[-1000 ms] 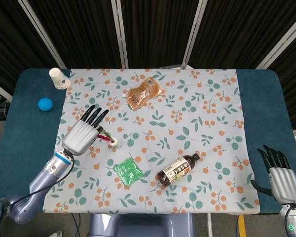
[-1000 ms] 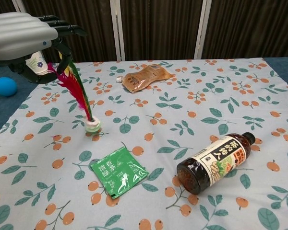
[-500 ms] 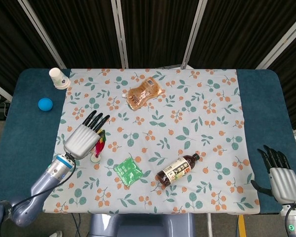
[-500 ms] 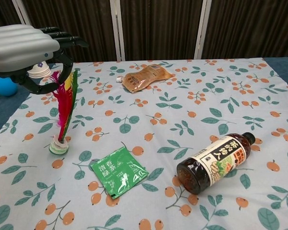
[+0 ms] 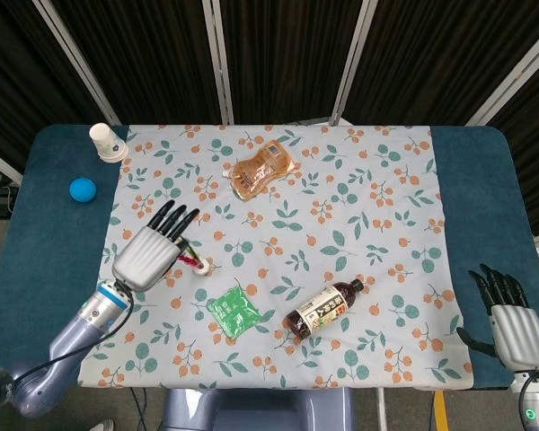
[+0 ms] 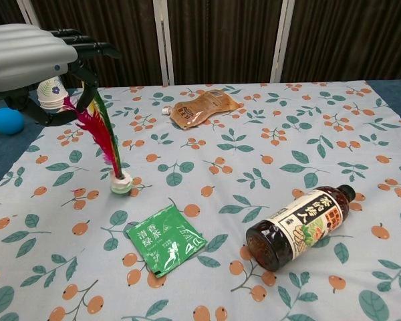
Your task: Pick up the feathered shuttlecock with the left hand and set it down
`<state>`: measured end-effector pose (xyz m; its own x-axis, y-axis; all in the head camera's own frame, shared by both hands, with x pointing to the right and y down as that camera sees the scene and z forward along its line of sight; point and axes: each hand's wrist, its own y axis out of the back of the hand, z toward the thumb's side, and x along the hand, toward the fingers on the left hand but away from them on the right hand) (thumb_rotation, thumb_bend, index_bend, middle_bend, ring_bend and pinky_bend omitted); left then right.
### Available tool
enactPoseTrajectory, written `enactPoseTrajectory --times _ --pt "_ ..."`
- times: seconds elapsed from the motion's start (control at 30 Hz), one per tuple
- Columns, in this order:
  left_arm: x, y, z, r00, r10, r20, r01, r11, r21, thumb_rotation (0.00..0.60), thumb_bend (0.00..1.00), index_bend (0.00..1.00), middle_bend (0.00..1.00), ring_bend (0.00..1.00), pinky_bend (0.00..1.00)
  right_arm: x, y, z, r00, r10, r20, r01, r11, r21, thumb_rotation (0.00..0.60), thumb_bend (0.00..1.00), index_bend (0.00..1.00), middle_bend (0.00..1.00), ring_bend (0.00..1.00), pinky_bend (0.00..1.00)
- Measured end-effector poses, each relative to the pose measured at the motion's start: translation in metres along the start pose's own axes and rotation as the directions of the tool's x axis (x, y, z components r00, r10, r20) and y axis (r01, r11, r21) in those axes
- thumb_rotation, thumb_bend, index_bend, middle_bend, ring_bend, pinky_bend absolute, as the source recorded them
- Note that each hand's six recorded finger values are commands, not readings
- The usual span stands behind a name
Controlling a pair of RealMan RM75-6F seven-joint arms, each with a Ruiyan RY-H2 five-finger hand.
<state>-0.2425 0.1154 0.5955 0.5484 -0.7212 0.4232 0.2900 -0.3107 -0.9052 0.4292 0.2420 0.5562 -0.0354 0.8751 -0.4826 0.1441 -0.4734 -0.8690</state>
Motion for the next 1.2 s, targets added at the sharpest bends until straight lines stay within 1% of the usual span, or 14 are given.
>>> enactPoseTrajectory --times 0.17,0.2,0.3,0.33,0.37,0.43,0.53,0.6,0.73,0.87,1.03,1.13,1.2 --pt "-0.001 -0.006 0.0 1.0 -0.026 0.0 0.026 1.0 0.005 0.6 0.5 0.55 0.02 0.0 0.01 0.0 0.0 0.0 1.0 0.0 0.003 0.0 1.0 -0.003 0.6 0.14 0.1 0.0 0.0 0.0" --pt "-0.001 -0.007 0.0 1.0 -0.031 0.0 0.031 0.999 0.007 0.6 0.47 0.54 0.02 0.0 0.01 0.0 0.0 -0.001 1.0 -0.001 0.004 0.001 1.0 -0.003 0.6 0.14 0.1 0.0 0.0 0.0" --pt "-0.003 -0.009 0.0 0.999 -0.045 0.002 0.045 0.999 0.006 0.6 0.34 0.49 0.01 0.0 0.01 0.0 0.0 -0.001 1.0 -0.001 0.003 0.001 1.0 -0.003 0.6 0.13 0.1 0.0 0.0 0.0" --pt "-0.003 -0.009 0.0 0.999 -0.046 0.002 0.046 0.999 0.008 0.6 0.31 0.46 0.01 0.0 0.01 0.0 0.0 0.0 1.0 0.0 0.003 0.0 1.0 -0.003 0.6 0.13 0.1 0.0 0.0 0.0" --pt "-0.004 -0.008 -0.001 0.999 -0.044 0.0 0.044 0.999 0.009 0.6 0.29 0.44 0.0 0.0 0.0 0.0 0.0 0.0 1.0 0.0 0.003 0.0 1.0 -0.003 0.6 0.13 0.1 0.0 0.0 0.0" --pt "-0.005 -0.006 -0.001 0.999 -0.037 -0.005 0.037 0.999 0.003 0.6 0.28 0.37 0.0 0.0 0.0 0.0 0.001 0.0 1.0 -0.002 0.002 0.002 1.0 -0.002 0.6 0.14 0.1 0.0 0.0 0.0" --pt "-0.007 0.0 -0.001 1.0 -0.022 -0.013 0.022 1.0 -0.016 0.6 0.27 0.28 0.0 0.0 0.0 0.0 0.001 0.0 1.0 -0.002 0.003 0.002 1.0 -0.002 0.6 0.14 0.1 0.0 0.0 0.0" --pt "-0.009 0.007 -0.001 1.0 -0.008 -0.02 0.007 0.999 -0.036 0.6 0.27 0.26 0.0 0.0 0.0 0.0 0.001 -0.001 1.0 -0.002 0.004 0.002 1.0 -0.001 0.6 0.13 0.1 0.0 0.0 0.0" --pt "-0.017 0.021 -0.003 0.999 0.019 -0.04 -0.023 0.996 -0.09 0.6 0.26 0.25 0.0 0.0 0.0 0.0 0.001 -0.001 1.0 -0.002 0.004 0.002 1.0 -0.001 0.6 0.14 0.1 0.0 0.0 0.0" --pt "-0.032 0.032 -0.009 0.996 0.044 -0.079 -0.056 0.987 -0.149 0.6 0.26 0.24 0.0 0.0 0.0 0.0 0.001 -0.001 1.0 -0.002 0.004 0.002 1.0 0.0 0.6 0.14 0.1 0.0 0.0 0.0" --pt "-0.055 0.037 -0.021 0.987 0.084 -0.138 -0.104 0.983 -0.152 0.6 0.25 0.21 0.0 0.0 0.0 0.0 0.0 -0.001 1.0 -0.001 0.004 0.001 1.0 0.004 0.6 0.14 0.1 0.0 0.0 0.0" --pt "-0.078 0.034 -0.033 0.975 0.102 -0.2 -0.13 0.983 -0.132 0.6 0.23 0.17 0.0 0.0 0.0 0.0 -0.001 0.0 1.0 0.005 -0.001 -0.005 1.0 0.011 0.6 0.14 0.1 0.0 0.0 0.0" --pt "-0.097 0.029 -0.042 0.962 0.104 -0.251 -0.137 0.983 -0.119 0.6 0.21 0.14 0.0 0.0 0.0 0.0 -0.001 0.0 1.0 0.007 -0.005 -0.007 1.0 0.015 0.6 0.13 0.09 0.0 0.0 0.0"
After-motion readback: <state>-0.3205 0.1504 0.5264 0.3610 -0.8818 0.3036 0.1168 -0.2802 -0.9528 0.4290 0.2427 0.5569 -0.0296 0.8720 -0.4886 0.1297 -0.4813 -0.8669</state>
